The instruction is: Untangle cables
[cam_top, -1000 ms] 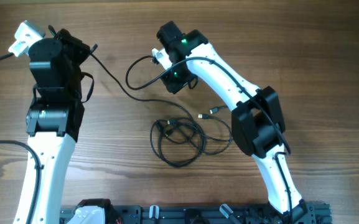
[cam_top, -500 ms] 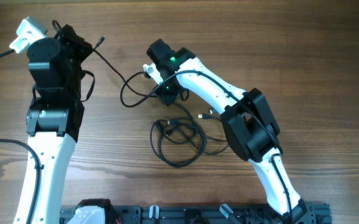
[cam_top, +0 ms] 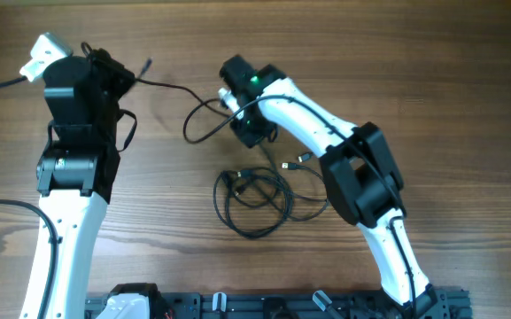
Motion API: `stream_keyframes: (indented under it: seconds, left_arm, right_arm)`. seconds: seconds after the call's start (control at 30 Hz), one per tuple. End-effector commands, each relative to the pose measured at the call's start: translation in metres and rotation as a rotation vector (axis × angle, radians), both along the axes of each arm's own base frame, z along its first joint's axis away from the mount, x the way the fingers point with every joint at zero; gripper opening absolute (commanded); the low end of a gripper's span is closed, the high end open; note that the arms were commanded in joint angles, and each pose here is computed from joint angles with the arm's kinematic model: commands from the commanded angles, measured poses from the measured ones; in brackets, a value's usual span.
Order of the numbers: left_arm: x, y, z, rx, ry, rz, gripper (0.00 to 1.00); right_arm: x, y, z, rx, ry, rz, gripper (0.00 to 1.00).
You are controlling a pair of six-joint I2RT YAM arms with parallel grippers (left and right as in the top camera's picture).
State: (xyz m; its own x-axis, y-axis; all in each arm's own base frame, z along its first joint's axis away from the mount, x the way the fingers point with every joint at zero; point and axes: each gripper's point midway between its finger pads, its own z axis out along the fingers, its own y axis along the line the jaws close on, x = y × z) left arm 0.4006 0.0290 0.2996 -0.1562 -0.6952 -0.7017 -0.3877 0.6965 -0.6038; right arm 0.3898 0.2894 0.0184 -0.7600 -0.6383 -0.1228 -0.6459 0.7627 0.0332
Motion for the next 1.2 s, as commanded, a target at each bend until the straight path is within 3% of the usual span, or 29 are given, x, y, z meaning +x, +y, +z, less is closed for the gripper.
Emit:
stream_keyframes:
  seconds: [0.0,0.13,0.3,0.43,0.5,0.63,0.73,0.8,0.93,1.03,1.17]
  left_arm:
    - [-0.004,0.000,-0.015,-0.006,0.064,-0.003,0.04]
    - [-0.004,-0.002,-0.029,-0.012,0.115,-0.016,0.04]
    - [-0.004,-0.003,-0.029,-0.014,0.114,-0.019,0.04]
    - [-0.004,-0.003,-0.029,-0.014,0.114,-0.019,0.04]
    - [-0.004,-0.003,-0.029,-0.014,0.114,-0.019,0.04]
    - [-0.004,-0.004,-0.029,-0.016,0.114,-0.023,0.04]
    - [-0.004,-0.005,-0.029,-0.019,0.114,-0.029,0.04]
    - [-0.004,-0.005,-0.029,-0.019,0.114,-0.029,0.04]
    - [-0.004,-0.005,-0.029,-0.019,0.114,-0.029,0.04]
    - [-0.004,-0.005,-0.029,-0.019,0.114,-0.029,0.04]
    - [-0.004,-0.005,-0.029,-0.019,0.111,-0.029,0.04]
  right_arm:
    - [0.055,-0.010,0.130,0.092,-0.321,-0.091,0.04]
    - [0.086,-0.028,0.256,0.176,-0.654,-0.153,0.04]
    - [0.086,-0.034,0.338,0.166,-0.905,0.041,0.05]
    - [0.080,-0.038,0.317,-0.027,-0.885,0.338,0.05]
    - [0.079,-0.040,0.309,-0.047,-0.863,0.355,0.04]
    - [0.092,-0.051,0.285,-0.136,-0.836,0.282,0.05]
    - [0.127,-0.087,0.283,-0.443,-0.937,0.137,0.05]
    - [0.149,-0.099,0.328,-0.640,-1.127,0.024,0.05]
    - [0.151,-0.065,0.365,-0.629,-1.279,0.095,0.05]
    - [0.141,-0.031,0.338,-0.555,-1.219,0.239,0.05]
    - [0.127,-0.023,0.258,-0.472,-0.988,0.340,0.04]
